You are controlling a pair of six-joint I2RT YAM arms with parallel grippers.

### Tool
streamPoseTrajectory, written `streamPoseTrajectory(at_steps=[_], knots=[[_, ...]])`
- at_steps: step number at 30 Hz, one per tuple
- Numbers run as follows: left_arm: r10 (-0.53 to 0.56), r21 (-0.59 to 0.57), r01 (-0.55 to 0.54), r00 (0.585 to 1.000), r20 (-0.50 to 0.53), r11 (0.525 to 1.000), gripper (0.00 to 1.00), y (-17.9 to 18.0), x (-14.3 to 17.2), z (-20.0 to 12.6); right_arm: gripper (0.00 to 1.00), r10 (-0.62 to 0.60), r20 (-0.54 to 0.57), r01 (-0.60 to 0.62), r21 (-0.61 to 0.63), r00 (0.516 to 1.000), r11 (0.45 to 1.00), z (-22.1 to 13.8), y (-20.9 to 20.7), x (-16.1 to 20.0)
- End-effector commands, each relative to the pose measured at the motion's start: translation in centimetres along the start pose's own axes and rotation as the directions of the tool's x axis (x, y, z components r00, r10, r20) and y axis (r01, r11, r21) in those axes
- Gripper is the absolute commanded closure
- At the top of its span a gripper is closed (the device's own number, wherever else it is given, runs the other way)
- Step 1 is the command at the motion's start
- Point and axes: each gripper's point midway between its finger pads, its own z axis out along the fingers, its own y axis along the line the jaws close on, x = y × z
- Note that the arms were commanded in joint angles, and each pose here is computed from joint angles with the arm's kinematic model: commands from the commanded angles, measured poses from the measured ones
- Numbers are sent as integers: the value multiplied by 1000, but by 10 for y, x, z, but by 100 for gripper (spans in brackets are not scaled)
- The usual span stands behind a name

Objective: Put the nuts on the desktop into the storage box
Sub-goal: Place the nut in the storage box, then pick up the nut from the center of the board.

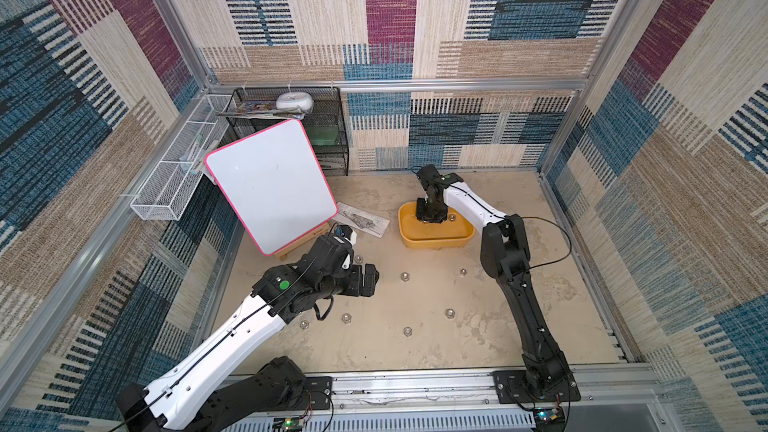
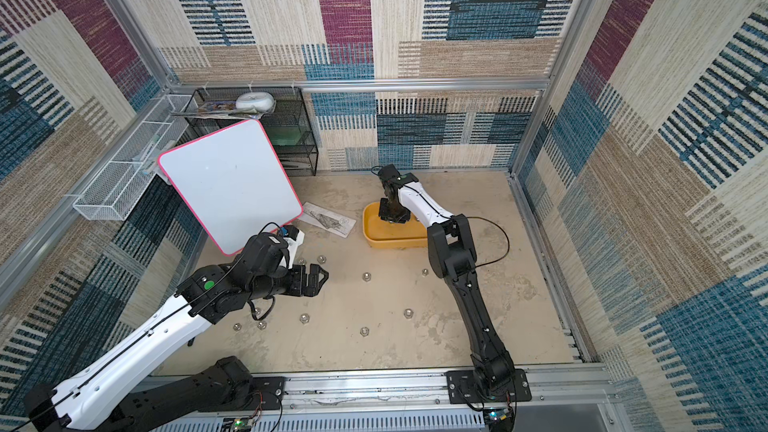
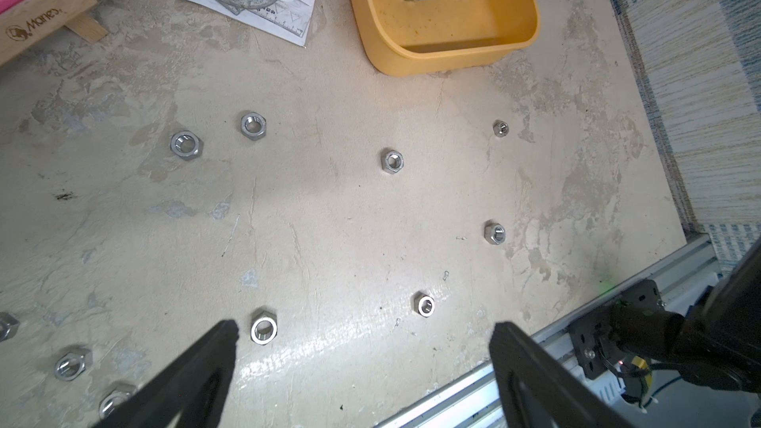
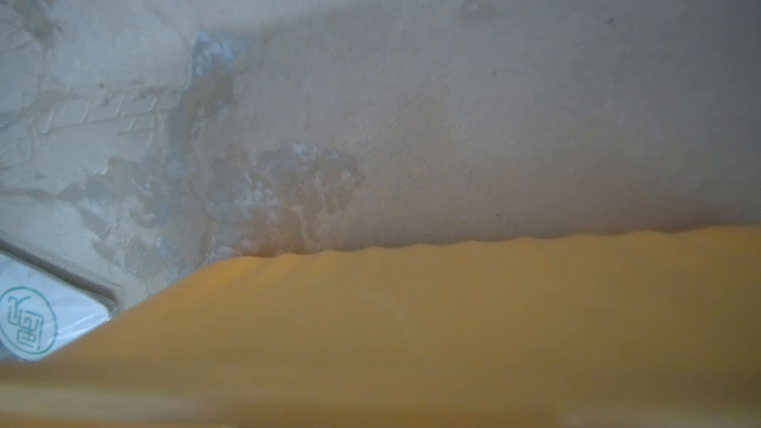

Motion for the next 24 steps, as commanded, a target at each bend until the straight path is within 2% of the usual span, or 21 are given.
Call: streamPoseTrajectory(at_steps=[1,12,24], knots=[[-4,11,4,1000,7,1000,0,-2,-2,-2,56,-6,10,6,-12,1000,1000,-13,4,-2],[19,78,-19,1000,2,997,0,-15,-2,2,54,10,84,-9,-8,996,1000,-81,-3,2],[50,150,-45,998,-29,988,0,-30,-2,13,50,72,103,-77,46,992,996,-135,-57,74]])
